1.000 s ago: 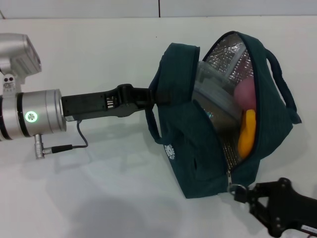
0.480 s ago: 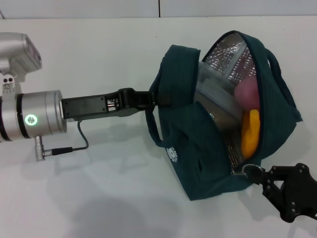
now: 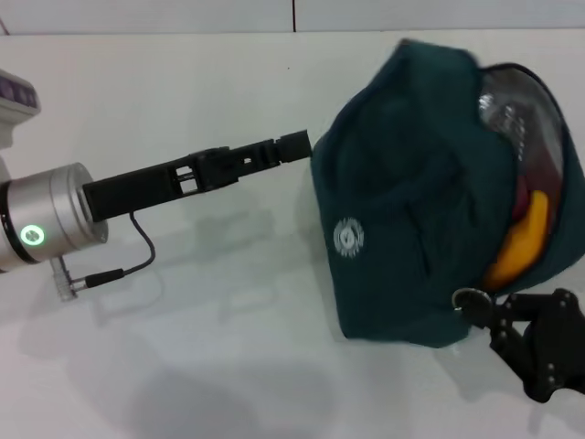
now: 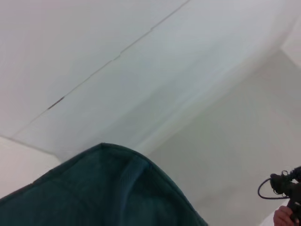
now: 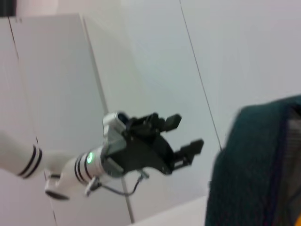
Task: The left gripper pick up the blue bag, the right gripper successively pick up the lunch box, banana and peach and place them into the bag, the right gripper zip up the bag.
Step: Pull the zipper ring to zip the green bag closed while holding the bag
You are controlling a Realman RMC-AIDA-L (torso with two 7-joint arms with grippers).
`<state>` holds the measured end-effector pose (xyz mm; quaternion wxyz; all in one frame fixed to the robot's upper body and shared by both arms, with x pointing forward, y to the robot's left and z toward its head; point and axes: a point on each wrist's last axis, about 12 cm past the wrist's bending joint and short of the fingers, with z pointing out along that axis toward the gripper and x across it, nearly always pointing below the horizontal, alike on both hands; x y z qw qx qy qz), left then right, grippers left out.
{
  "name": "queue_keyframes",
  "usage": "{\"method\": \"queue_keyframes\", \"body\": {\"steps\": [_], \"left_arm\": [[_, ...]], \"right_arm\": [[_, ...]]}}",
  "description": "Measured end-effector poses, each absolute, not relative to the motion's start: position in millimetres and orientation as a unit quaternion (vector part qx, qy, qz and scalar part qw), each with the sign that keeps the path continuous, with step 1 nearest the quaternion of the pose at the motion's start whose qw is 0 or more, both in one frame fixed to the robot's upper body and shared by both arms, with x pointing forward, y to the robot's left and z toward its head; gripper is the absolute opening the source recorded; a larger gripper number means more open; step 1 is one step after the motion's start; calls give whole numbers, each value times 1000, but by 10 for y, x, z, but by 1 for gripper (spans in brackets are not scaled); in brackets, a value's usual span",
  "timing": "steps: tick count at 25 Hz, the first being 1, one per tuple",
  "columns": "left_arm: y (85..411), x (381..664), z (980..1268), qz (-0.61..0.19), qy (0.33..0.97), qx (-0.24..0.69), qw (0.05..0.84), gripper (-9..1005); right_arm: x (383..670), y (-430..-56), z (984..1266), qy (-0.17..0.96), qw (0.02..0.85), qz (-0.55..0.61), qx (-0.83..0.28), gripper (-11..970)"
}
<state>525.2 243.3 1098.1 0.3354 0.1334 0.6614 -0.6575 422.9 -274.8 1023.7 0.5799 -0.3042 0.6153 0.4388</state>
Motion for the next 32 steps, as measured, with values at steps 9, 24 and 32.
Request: {"method": "queue_keyframes", "body": {"steps": [9, 24, 32], "left_arm": [[2448, 5183, 10924, -652, 651, 146, 361, 577], [2555, 4605, 10451, -552, 655, 295, 423, 819], [2406, 4448, 10200, -482, 641, 309, 511, 821]], "right_arm": [[4286, -2706, 10303, 596, 588, 451, -311, 19], [4392, -2678, 10383, 581, 591, 461, -316, 23], [4479, -2662, 10425, 579, 586, 468, -320, 25]]}}
